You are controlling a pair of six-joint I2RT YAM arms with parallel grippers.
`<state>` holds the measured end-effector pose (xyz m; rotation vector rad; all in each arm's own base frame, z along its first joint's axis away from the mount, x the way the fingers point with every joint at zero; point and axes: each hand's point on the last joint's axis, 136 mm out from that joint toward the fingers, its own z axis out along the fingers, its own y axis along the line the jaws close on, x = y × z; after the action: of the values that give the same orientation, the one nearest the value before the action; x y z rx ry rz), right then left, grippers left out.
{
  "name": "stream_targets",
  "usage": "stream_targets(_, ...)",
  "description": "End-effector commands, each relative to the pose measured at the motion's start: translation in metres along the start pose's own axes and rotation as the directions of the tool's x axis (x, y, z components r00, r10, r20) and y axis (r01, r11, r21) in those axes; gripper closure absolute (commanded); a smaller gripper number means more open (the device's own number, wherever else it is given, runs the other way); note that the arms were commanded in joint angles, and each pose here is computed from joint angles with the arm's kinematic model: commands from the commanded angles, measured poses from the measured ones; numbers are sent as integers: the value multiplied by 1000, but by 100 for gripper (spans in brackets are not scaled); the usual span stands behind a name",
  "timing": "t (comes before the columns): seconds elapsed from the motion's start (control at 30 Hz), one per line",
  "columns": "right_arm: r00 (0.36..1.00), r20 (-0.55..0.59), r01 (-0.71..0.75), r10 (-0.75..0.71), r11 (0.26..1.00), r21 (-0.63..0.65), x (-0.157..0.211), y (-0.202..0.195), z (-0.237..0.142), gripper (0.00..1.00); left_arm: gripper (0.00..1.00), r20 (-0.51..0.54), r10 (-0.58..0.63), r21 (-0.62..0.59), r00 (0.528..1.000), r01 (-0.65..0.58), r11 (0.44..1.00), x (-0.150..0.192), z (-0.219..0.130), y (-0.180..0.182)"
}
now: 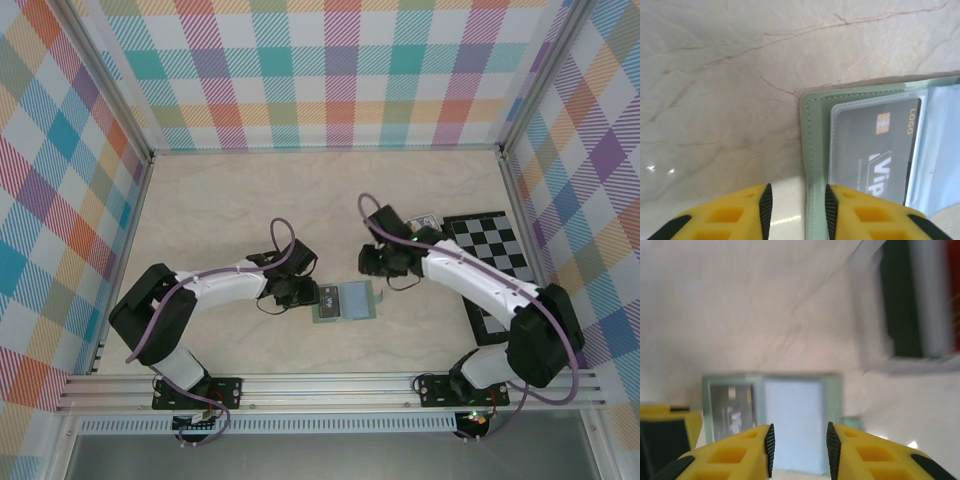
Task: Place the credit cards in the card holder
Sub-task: Pick up the credit card from the storage box.
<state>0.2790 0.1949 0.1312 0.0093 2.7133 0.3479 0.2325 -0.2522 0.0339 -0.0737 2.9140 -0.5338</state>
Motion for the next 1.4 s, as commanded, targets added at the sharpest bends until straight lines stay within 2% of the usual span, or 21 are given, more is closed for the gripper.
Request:
stream_targets(0.0,999,-27,49,-46,988,150,-8,-49,-10,64,56,63,18,-15,998,-17,1000,-15,-28,-8)
stream_targets(0.2,998,-51,34,-25,982,186,-34,-78,-8,60,37,113,29,76,993,-37,996,-48,-43,-52)
stream_targets(0.27,997,-66,48,-36,980,193,-38,-81,-4,62,34,100,31,110,995,-42,993,-62,-39,-74)
stream_targets(0.5,994,-93,82,-65,977,195,-47,-80,8,67,32,14,7,168,1000,-10,986,-103,-1,-134)
stream_targets(0.73,995,-84,70,-54,977,203,-51,-83,13,69,32,-42,-42,222,998,50,974,-121,32,-164)
stream_targets(0.9,995,-87,59,-47,989,137,-48,-75,19,68,32,-91,-67,247,994,88,965,-119,54,-171)
stream_targets(1.07,993,-99,82,-70,988,127,-47,-74,25,68,41,-116,-90,195,989,112,974,-113,72,-157)
stream_targets(1.17,990,-107,104,-87,980,170,-49,-81,29,67,48,-130,-96,174,987,118,978,-109,80,-151)
stream_targets(1.37,982,-133,163,-137,964,211,-52,-87,40,67,58,-124,-96,135,988,112,984,-104,82,-139)
